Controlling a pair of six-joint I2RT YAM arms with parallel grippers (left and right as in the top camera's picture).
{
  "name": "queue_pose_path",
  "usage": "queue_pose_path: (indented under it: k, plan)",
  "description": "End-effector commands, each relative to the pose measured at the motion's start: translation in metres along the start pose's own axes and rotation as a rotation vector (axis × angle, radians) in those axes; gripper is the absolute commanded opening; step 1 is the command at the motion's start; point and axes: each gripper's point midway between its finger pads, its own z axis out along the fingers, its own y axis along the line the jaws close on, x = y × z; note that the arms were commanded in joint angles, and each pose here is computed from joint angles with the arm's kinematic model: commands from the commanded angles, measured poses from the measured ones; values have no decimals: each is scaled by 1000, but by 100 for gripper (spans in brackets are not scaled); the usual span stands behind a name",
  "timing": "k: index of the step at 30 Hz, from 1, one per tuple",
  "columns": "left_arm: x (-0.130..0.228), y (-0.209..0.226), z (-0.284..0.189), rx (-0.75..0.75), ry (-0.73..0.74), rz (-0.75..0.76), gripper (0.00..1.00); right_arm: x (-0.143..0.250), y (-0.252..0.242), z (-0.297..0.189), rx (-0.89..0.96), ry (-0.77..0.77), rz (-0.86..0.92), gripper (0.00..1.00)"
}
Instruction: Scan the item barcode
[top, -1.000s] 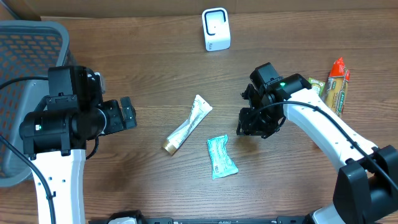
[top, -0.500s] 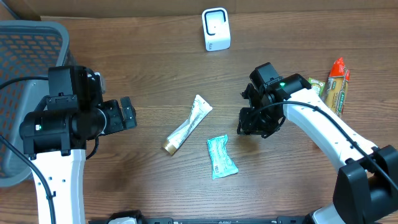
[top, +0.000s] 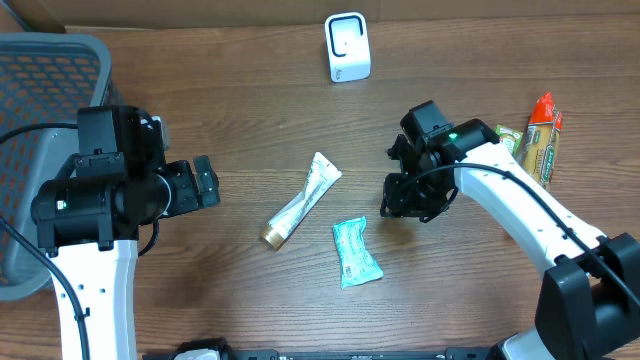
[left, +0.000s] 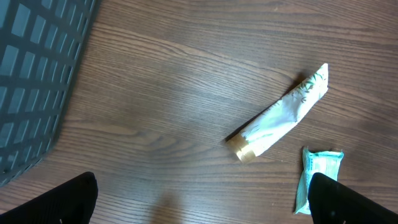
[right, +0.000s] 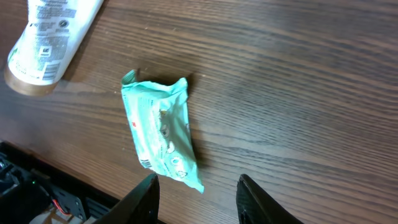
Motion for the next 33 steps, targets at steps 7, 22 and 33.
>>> queue_pose_path:
  k: [7,22,33]
  plan:
    - [-3,-1,-3,5,-13,-20,100,16,34,20,37,15,-184,54]
    - [-3,0,-3,5,-13,-20,100,26,18,79,243,12,-374,57]
    - [-3,-1,-3,5,-13,-20,100,-6,-3,81,386,-123,-276,49]
